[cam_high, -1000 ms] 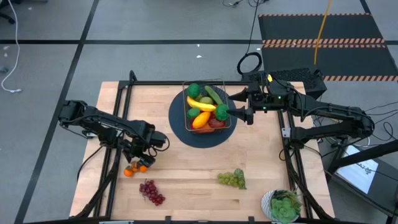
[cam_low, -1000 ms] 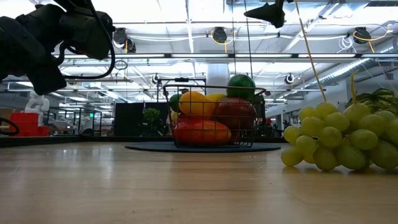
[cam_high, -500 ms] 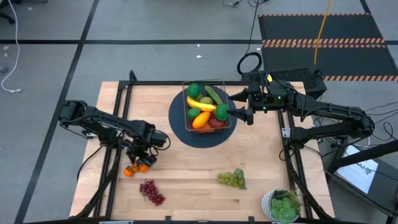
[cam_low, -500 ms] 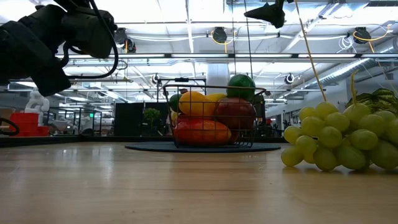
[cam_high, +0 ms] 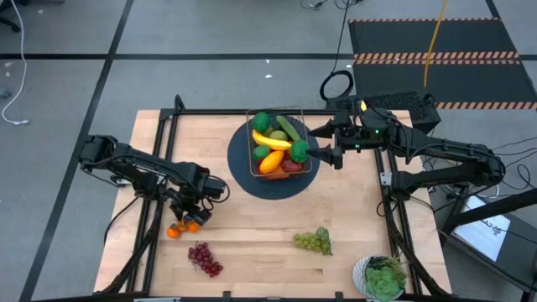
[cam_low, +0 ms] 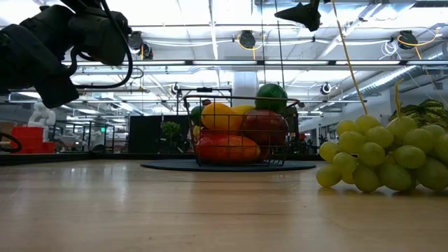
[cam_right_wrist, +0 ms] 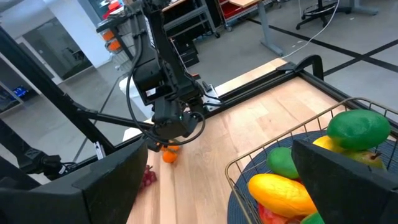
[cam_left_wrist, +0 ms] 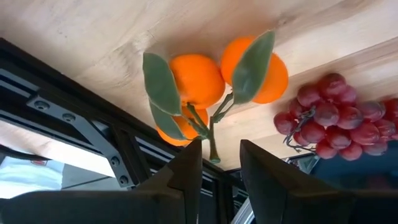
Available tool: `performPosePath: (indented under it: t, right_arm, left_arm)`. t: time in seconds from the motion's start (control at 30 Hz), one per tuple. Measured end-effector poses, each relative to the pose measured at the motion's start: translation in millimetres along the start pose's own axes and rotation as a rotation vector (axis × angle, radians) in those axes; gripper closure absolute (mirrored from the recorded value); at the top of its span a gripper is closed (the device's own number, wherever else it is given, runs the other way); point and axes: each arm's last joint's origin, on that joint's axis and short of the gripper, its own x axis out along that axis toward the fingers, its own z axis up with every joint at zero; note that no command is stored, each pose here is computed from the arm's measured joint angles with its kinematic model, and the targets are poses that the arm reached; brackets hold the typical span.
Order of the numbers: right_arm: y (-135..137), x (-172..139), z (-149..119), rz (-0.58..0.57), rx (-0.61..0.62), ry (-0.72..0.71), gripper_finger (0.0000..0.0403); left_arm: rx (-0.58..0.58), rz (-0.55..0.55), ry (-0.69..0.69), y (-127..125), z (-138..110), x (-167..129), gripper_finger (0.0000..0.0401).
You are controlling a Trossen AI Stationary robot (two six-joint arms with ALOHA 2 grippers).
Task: Build produce basket
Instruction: Put the tangerine into the gold wire basket
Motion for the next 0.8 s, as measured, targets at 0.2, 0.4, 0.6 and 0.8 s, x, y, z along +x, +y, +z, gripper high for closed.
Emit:
performPosePath:
  t: [0.2, 0.4, 0.6, 0.8]
  right_arm:
    - [0.0, 0.0, 0.0, 0.0, 0.0, 0.0, 0.0012]
    - [0.0, 0.0, 0.0, 0.0, 0.0, 0.0, 0.0011]
    - [0.0, 0.0, 0.0, 0.0, -0.001, 0.0, 0.0011]
    - [0.0, 0.0, 0.0, 0.0, -0.001, 0.0, 0.0011]
  left_arm:
    - [-0.007, 0.019, 0.003, -0.7, -3.5, 3.0, 0.0293]
    - [0.004, 0.029, -0.023, -2.1, -4.3, 4.5, 0.0293]
    - [0.011, 0.039, -0.042, -1.8, -3.7, 4.5, 0.0294]
    - [0.015, 0.036, -0.037, -1.9, -3.8, 4.4, 0.0342]
